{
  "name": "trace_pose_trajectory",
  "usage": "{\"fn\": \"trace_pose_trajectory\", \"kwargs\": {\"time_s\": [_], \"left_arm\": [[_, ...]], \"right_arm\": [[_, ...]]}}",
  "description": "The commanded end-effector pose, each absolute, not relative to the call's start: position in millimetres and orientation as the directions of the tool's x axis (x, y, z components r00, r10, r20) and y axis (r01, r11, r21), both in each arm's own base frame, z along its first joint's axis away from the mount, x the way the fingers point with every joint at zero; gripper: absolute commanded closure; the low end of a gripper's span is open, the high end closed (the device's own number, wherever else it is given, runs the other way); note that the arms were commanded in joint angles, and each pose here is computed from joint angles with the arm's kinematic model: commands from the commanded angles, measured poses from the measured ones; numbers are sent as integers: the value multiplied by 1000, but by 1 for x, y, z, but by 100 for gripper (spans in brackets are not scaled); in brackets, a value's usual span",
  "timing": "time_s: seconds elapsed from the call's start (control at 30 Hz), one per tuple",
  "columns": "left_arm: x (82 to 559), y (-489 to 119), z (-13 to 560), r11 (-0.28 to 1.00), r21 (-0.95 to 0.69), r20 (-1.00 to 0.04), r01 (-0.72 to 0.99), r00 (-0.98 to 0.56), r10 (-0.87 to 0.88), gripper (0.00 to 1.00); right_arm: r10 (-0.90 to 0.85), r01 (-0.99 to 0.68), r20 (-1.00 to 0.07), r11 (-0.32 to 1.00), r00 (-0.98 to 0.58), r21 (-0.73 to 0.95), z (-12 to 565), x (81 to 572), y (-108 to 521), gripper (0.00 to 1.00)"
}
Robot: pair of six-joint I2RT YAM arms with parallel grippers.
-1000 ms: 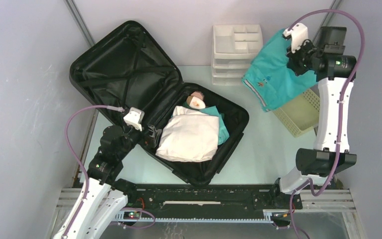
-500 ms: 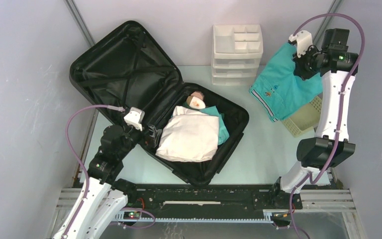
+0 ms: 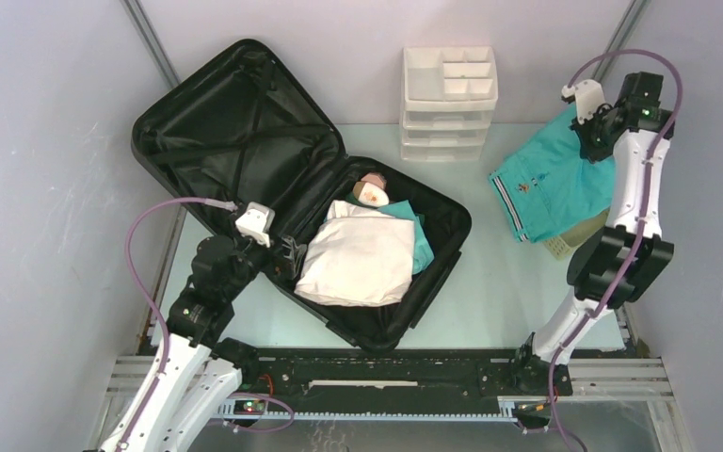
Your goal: Open, take out, and arrange the luggage
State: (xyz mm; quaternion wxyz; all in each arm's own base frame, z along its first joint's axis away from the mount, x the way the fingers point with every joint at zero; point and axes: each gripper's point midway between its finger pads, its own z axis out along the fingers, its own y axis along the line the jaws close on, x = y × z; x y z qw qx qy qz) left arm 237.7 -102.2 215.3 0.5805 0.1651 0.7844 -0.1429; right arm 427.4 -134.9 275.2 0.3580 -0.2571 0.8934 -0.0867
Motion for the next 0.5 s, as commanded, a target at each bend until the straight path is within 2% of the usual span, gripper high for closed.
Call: {"fn": "trace_pose_trajectory", "kwargs": {"time_s": [0.0, 0.07, 0.23, 0.3, 0.33, 0.37, 0.47], "left_arm": [[238, -104, 205, 897, -17, -952, 442, -282, 121, 0], [238, -104, 205, 898, -17, -951, 440, -284, 122, 0], [238, -102, 204, 900, -13, -951, 436, -284, 123, 0], [238, -102, 203, 901, -13, -950, 435, -287, 125, 0], [238, -102, 204, 900, -13, -950, 435, -286, 125, 0], [238, -102, 203, 901, -12, -949, 434, -288, 126, 0], [239, -102, 203, 902, -12, -949, 432, -288, 125, 0]], "right_arm": [[-572, -322, -524, 808, -631, -494, 246, 472, -184, 99], [-563, -294, -472, 797, -678, -528, 220, 485, -203, 97], [-518, -248, -369, 779, -772, -575, 164, 501, -237, 83], [-513, -251, -349, 776, -784, -578, 150, 504, -239, 72], [-512, -261, -338, 779, -790, -570, 142, 504, -237, 58], [-512, -270, -332, 782, -792, -561, 137, 504, -235, 49], [-506, -258, -365, 795, -782, -549, 146, 502, -224, 36]]}}
